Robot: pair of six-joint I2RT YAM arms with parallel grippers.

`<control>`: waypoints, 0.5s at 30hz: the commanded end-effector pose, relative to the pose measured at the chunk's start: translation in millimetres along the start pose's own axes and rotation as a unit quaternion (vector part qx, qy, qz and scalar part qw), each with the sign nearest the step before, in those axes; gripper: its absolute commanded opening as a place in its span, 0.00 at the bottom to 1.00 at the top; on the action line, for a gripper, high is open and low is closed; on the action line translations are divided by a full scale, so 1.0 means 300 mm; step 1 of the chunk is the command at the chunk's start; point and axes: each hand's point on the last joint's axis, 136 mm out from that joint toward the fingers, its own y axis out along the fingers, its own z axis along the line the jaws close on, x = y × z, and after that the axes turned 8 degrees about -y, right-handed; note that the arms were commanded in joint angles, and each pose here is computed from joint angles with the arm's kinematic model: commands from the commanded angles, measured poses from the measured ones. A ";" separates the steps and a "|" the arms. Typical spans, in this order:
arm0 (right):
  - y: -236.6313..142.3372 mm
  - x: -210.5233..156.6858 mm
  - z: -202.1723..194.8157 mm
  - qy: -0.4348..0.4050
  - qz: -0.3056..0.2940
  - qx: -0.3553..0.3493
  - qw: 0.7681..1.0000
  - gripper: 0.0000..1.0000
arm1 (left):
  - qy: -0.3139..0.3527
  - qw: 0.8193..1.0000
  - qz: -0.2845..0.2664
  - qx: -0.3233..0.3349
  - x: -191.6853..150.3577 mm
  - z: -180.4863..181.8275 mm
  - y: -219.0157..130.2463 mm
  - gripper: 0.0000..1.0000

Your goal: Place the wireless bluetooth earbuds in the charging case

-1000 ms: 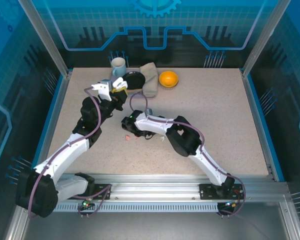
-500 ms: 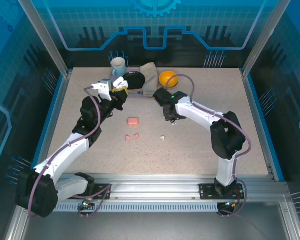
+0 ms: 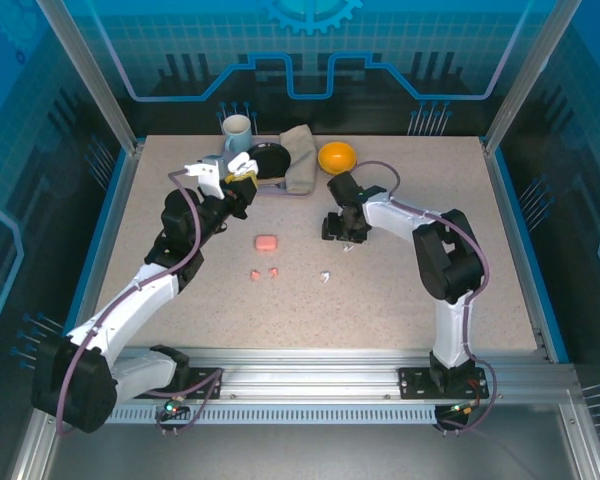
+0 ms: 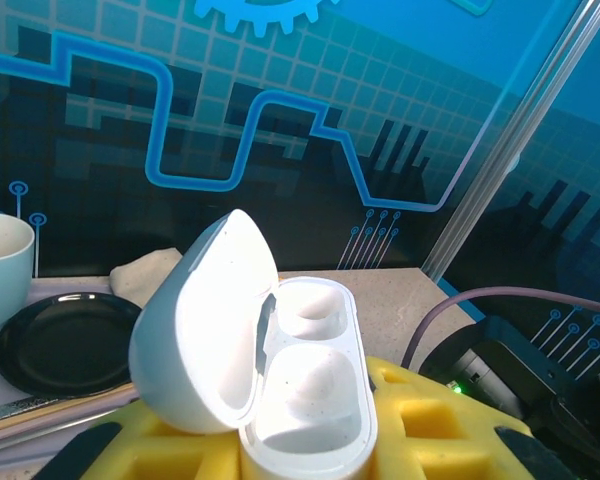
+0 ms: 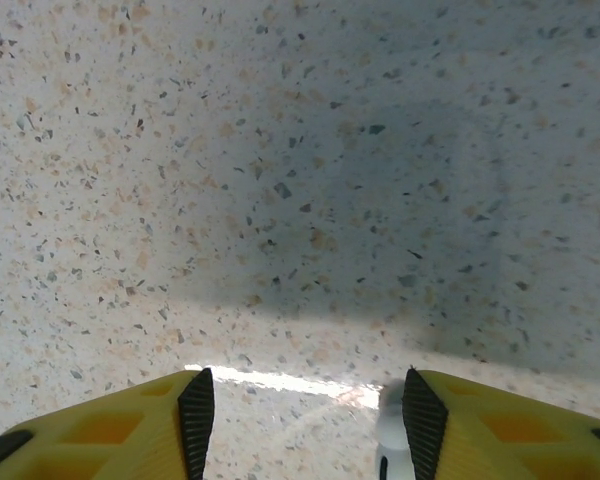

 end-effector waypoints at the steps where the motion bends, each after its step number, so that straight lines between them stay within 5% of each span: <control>1: 0.030 -0.017 -0.007 0.017 0.008 0.014 1.000 0.55 | 0.002 1.000 -0.013 -0.020 0.053 -0.044 0.005 0.00; 15: 0.000 -0.090 -0.081 0.038 0.002 0.002 0.999 0.54 | 0.004 1.000 -0.013 -0.024 0.046 -0.055 0.008 0.00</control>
